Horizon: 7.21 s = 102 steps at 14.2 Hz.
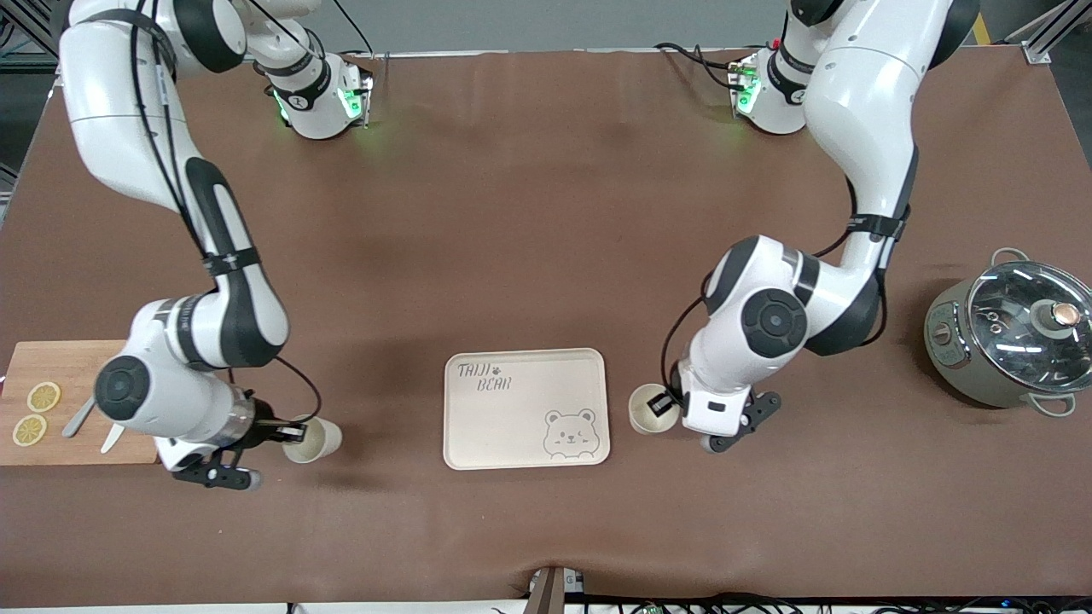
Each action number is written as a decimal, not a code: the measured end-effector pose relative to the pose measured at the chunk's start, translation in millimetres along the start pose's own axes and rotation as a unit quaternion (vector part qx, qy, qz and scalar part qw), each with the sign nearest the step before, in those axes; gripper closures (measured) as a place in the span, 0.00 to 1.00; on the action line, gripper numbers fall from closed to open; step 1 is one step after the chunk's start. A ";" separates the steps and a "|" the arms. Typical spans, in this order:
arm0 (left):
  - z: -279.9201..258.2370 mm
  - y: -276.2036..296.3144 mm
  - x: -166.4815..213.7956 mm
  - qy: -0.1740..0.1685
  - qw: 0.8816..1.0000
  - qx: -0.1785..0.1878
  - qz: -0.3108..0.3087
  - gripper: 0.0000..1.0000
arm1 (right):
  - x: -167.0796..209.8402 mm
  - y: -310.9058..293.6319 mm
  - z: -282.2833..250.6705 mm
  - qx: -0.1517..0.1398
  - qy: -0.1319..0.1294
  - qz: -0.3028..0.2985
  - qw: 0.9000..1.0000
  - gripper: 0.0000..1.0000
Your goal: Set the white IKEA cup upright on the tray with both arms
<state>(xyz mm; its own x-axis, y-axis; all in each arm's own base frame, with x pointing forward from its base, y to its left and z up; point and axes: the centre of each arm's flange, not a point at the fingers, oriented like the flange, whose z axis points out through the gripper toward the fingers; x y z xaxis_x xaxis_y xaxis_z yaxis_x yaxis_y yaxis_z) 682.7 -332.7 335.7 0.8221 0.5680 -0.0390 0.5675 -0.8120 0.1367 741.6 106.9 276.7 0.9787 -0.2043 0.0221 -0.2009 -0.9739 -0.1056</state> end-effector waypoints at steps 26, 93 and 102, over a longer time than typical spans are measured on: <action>107.3 28.6 -94.5 -0.033 0.998 0.044 0.004 0.81 | -105.7 -208.2 55.1 0.029 0.017 0.131 0.991 0.96; -369.9 -269.3 101.1 0.058 0.961 0.059 0.266 0.00 | -176.2 173.4 -384.6 -0.040 0.009 -0.110 0.993 0.00; -367.9 -269.5 101.3 0.056 0.961 0.059 0.266 0.00 | -176.3 171.8 -386.3 -0.037 0.010 -0.111 0.993 0.00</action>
